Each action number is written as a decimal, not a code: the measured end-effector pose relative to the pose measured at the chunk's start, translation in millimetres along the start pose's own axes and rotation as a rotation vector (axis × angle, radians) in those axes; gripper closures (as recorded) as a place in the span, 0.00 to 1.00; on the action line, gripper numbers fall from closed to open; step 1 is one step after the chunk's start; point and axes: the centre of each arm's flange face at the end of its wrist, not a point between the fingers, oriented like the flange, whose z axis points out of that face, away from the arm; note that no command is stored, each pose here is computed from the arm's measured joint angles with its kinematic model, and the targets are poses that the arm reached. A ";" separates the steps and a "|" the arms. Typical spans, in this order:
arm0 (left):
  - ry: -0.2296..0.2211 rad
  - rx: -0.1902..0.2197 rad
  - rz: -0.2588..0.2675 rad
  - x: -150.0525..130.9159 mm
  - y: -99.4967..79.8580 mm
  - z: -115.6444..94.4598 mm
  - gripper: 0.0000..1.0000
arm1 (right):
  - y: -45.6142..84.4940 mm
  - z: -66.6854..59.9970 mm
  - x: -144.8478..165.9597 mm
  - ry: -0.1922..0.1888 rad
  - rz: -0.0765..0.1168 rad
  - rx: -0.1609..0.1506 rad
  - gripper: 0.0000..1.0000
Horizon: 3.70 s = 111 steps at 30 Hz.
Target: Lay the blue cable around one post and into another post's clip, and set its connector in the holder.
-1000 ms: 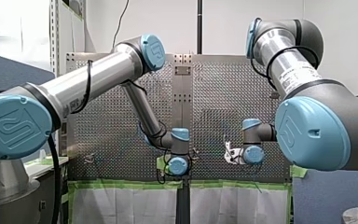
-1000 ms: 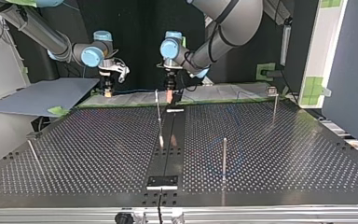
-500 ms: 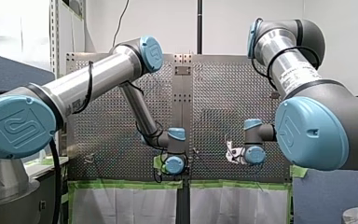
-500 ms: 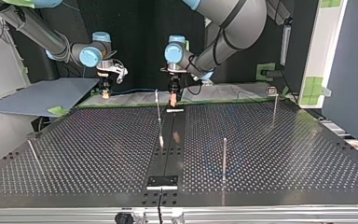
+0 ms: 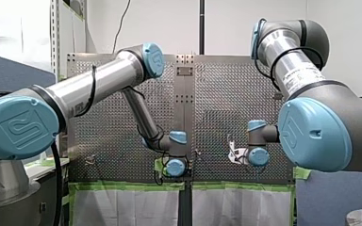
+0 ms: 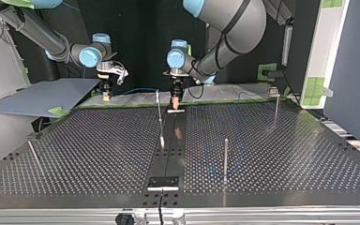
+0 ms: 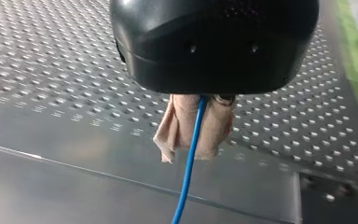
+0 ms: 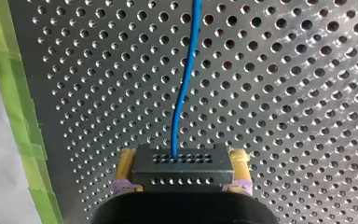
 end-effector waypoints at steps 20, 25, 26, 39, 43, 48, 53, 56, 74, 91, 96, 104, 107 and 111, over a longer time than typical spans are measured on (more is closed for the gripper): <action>-0.024 0.011 -0.028 -15.2 -4.5 37.7 0.95 | 16.1 15.5 10.1 0.030 0.009 -0.022 0.87; -0.016 0.015 -0.024 -15.9 0.1 40.8 0.95 | 22.9 22.7 15.5 0.040 0.012 -0.031 0.87; -0.014 0.014 -0.022 -16.0 0.9 41.1 0.95 | 24.7 24.0 16.3 0.041 0.013 -0.034 0.87; 0.017 0.031 -0.002 -16.0 4.5 42.0 0.80 | 40.0 29.3 17.6 0.037 0.014 -0.057 0.87; 0.045 0.027 0.013 -14.6 2.2 36.5 0.21 | 39.9 28.1 15.8 0.023 0.014 -0.056 0.87; 0.081 -0.011 0.035 -12.3 4.9 24.9 0.00 | 40.2 27.4 14.8 0.016 0.017 -0.056 0.87; 0.077 -0.037 0.040 -27.7 8.0 14.6 0.00 | 39.7 26.6 13.3 0.008 0.018 -0.055 0.87; 0.059 -0.018 0.028 -39.8 6.9 11.3 0.00 | 38.8 26.1 12.8 0.004 0.021 -0.054 0.87; 0.198 0.053 0.135 -58.4 8.3 -45.4 0.00 | 40.6 23.3 7.7 -0.031 0.039 -0.044 0.87; 0.289 0.008 0.301 -53.3 18.4 -74.9 0.00 | 39.6 22.9 6.3 -0.035 0.039 -0.035 0.87; 0.272 0.059 0.287 -65.3 8.4 -81.4 0.00 | 39.3 22.8 5.7 -0.036 0.039 -0.032 0.87; 0.249 0.141 0.253 -85.6 -4.5 -91.7 0.00 | 39.0 22.7 4.1 -0.038 0.040 -0.029 0.87; 0.253 0.174 0.249 -86.1 -9.1 -94.3 0.00 | 39.0 22.6 3.2 -0.040 0.043 -0.029 0.87; 0.259 0.210 0.244 -85.0 -14.5 -97.1 0.00 | 39.2 22.6 2.5 -0.041 0.046 -0.028 0.87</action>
